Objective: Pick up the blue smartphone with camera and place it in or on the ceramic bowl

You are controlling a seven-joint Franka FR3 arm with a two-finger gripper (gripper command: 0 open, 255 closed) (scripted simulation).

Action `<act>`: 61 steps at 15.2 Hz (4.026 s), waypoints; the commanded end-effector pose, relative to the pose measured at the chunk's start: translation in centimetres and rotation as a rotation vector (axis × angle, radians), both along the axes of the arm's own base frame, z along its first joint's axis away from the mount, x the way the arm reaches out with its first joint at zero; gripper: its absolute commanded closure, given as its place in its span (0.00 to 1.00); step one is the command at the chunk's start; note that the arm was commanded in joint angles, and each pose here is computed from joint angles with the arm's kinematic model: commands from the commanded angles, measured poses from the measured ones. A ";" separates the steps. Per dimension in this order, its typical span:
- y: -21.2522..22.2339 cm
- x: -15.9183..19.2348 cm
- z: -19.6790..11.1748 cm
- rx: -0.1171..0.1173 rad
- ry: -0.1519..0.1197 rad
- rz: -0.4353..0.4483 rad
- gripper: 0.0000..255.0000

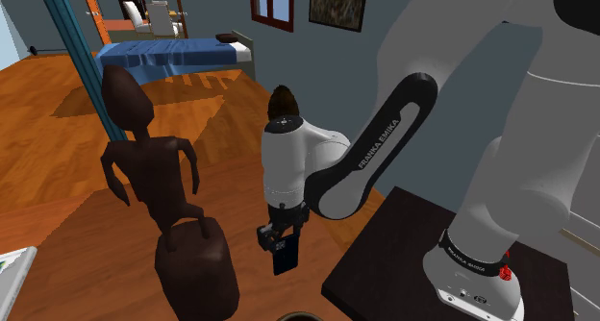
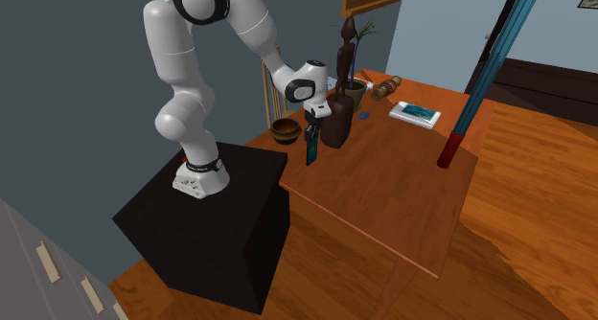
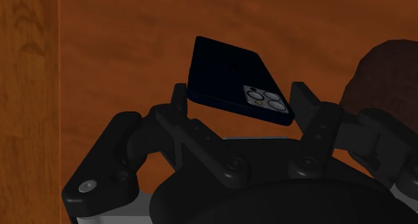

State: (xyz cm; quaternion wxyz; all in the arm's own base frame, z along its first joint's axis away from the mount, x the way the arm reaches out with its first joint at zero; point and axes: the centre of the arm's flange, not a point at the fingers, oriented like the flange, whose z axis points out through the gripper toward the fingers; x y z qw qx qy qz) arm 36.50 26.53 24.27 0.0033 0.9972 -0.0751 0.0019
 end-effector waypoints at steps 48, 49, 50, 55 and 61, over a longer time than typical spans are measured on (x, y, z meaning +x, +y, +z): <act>9.8 -11.8 21.2 0.000 0.000 0.000 1.00; 10.6 -12.7 21.6 0.000 0.000 0.000 1.00; 11.5 -13.7 21.9 0.000 0.000 0.000 1.00; 14.1 -16.9 22.0 0.000 0.000 0.000 1.00; 14.1 -16.9 18.8 0.000 0.000 0.000 1.00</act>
